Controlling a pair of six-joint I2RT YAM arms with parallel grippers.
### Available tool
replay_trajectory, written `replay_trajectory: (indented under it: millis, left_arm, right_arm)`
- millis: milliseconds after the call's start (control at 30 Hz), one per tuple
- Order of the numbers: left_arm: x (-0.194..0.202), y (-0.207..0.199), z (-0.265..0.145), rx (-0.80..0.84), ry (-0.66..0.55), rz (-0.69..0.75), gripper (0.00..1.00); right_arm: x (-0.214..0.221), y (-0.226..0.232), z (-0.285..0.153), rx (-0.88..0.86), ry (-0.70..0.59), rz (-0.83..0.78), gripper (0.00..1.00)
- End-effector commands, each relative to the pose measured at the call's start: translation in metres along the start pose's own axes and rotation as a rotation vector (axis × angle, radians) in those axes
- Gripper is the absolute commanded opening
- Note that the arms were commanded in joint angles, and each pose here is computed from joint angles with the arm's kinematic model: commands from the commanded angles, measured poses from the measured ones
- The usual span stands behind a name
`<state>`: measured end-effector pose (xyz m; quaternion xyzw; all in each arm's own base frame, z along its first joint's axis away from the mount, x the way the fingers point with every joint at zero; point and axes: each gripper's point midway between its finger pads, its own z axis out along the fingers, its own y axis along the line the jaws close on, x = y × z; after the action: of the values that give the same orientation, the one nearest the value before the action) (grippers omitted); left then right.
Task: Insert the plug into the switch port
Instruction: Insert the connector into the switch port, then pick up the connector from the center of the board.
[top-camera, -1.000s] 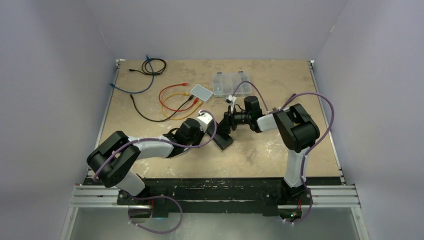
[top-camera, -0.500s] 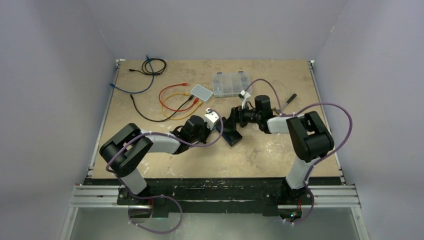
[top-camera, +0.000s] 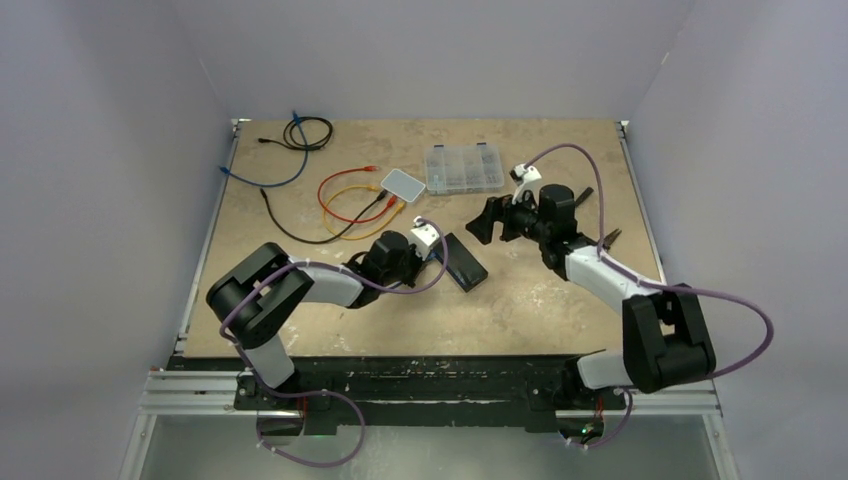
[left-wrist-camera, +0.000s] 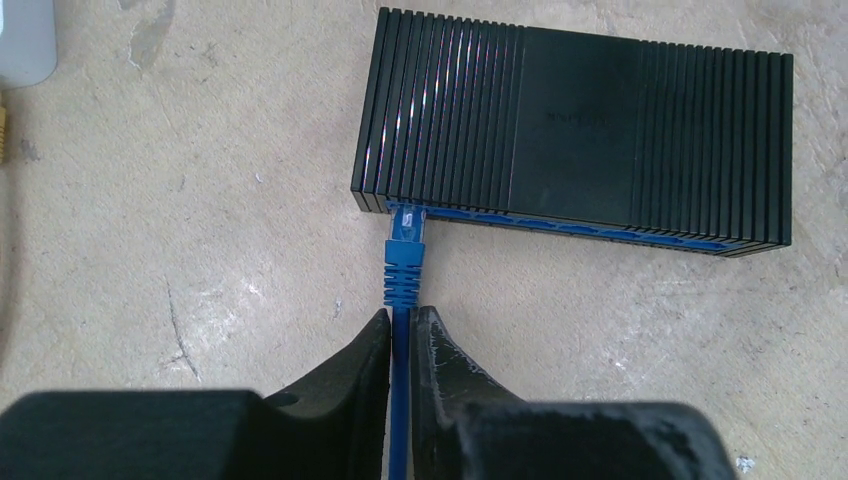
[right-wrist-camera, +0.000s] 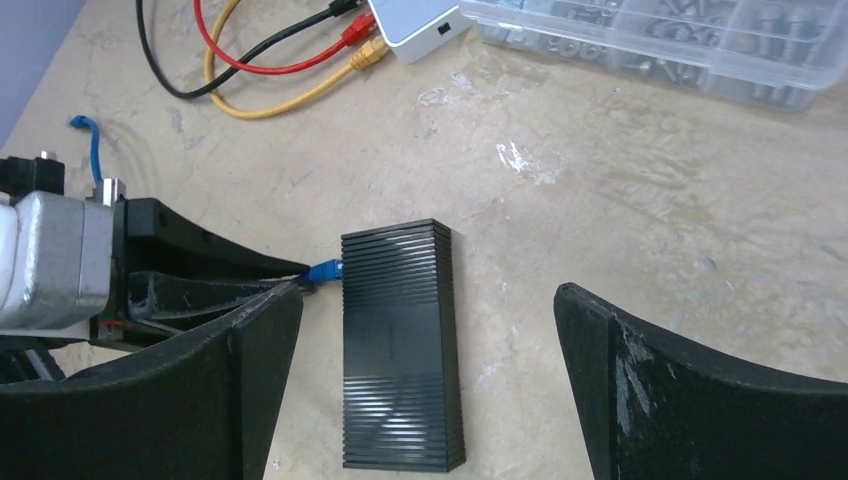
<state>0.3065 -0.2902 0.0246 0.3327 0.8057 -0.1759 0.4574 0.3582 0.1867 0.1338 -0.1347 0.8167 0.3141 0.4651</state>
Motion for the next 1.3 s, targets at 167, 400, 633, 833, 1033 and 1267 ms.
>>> replay_trajectory:
  millis: [167, 400, 633, 833, 1033, 1267]
  left_arm:
    - [-0.038, -0.001, -0.012, 0.014, -0.124, -0.011, 0.22]
    - [-0.065, 0.010, -0.034, -0.013, -0.177, -0.063, 0.37]
    - [-0.104, 0.089, -0.080, -0.243, -0.260, -0.220, 0.58]
    - [-0.095, 0.172, -0.100, -0.496, -0.288, -0.414, 0.65]
    - [-0.080, 0.266, -0.125, -0.766, -0.392, -0.612, 0.63]
    - [-0.075, 0.348, -0.100, -0.897, -0.456, -0.775, 0.60]
  right_arm:
    - [-0.011, 0.005, -0.033, 0.058, -0.095, -0.073, 0.99]
    - [-0.017, 0.016, -0.049, 0.078, -0.139, -0.104, 0.99]
    - [-0.053, 0.031, -0.075, 0.074, -0.302, -0.134, 0.99]
    - [-0.061, 0.041, -0.105, 0.078, -0.433, -0.069, 0.99]
    - [-0.058, 0.042, -0.118, 0.094, -0.457, -0.070, 0.99]
    - [-0.045, 0.040, -0.114, 0.087, -0.420, -0.076, 0.99]
